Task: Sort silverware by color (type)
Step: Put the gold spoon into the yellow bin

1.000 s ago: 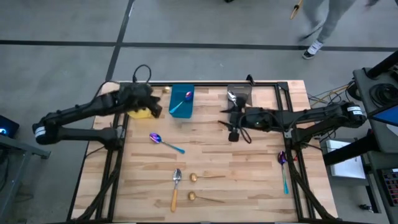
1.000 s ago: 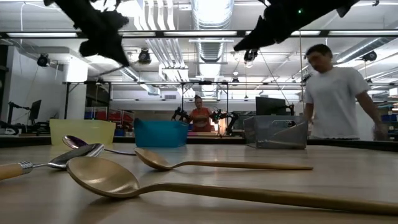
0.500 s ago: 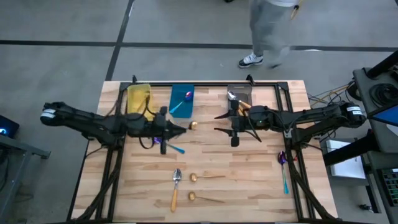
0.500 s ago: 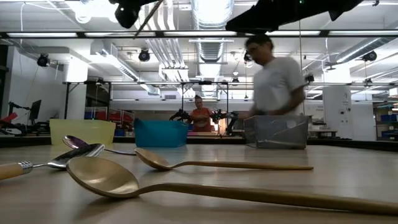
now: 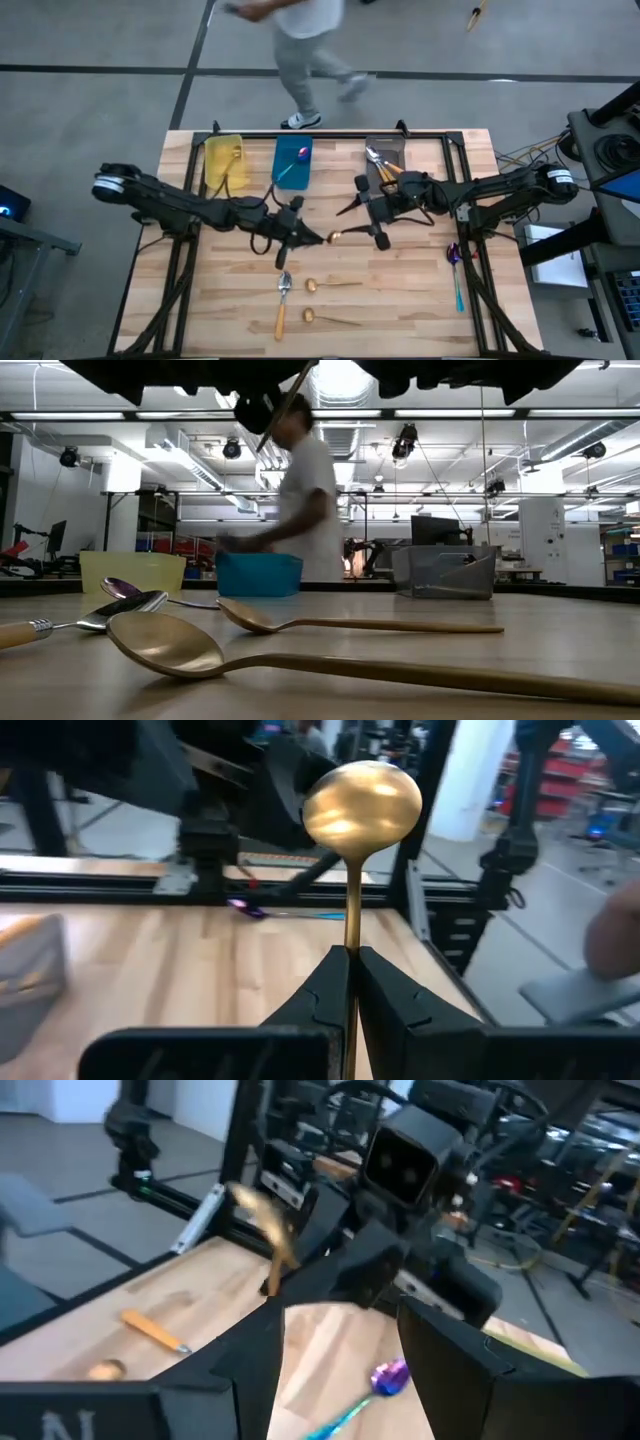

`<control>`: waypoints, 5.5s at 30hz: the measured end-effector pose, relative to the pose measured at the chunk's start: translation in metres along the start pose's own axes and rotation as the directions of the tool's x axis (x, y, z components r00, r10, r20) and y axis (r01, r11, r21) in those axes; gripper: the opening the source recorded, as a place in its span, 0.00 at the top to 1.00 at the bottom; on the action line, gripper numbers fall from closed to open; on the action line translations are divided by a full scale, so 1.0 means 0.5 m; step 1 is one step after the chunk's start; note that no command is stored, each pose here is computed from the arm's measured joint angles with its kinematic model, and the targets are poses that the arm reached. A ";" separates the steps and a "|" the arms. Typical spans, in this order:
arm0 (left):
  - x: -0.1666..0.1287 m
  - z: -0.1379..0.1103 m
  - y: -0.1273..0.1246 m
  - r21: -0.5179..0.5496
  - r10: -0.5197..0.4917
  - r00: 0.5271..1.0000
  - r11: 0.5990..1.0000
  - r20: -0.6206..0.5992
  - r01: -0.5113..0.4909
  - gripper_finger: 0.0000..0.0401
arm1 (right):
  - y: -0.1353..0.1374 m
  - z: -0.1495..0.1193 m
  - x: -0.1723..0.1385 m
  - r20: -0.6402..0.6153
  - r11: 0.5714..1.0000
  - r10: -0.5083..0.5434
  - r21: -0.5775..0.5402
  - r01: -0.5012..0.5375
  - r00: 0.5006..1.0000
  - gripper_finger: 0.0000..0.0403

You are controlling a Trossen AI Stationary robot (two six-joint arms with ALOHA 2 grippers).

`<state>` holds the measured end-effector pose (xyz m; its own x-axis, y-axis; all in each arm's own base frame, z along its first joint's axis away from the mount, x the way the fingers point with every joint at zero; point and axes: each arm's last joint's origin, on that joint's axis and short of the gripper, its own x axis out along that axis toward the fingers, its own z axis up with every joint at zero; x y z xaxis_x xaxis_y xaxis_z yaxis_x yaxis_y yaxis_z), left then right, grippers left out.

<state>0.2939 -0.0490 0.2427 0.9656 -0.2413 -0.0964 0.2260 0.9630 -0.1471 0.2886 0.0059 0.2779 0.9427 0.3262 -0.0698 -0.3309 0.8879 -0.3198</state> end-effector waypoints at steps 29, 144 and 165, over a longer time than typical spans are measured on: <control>0.076 -0.066 0.023 -0.091 -0.026 0.982 0.995 0.186 0.044 1.00 | 0.017 0.006 0.017 0.149 0.976 0.216 -0.038 -0.213 0.965 0.54; 0.141 -0.044 0.117 0.116 0.881 0.471 0.464 0.042 -0.878 0.99 | -0.049 -0.028 -0.007 -0.242 0.677 -0.716 -0.012 0.736 0.655 0.93; -0.006 0.034 0.133 0.131 0.921 0.265 0.311 -0.284 -0.941 1.00 | -0.054 -0.028 -0.032 -0.329 0.491 -0.842 -0.141 0.860 0.427 0.57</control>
<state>0.3082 0.0179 0.2500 0.4278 0.7893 -0.4406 -0.8219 0.5425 0.1739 0.2829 -0.0278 0.2746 0.6951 -0.7153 -0.0716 0.6540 0.6706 -0.3500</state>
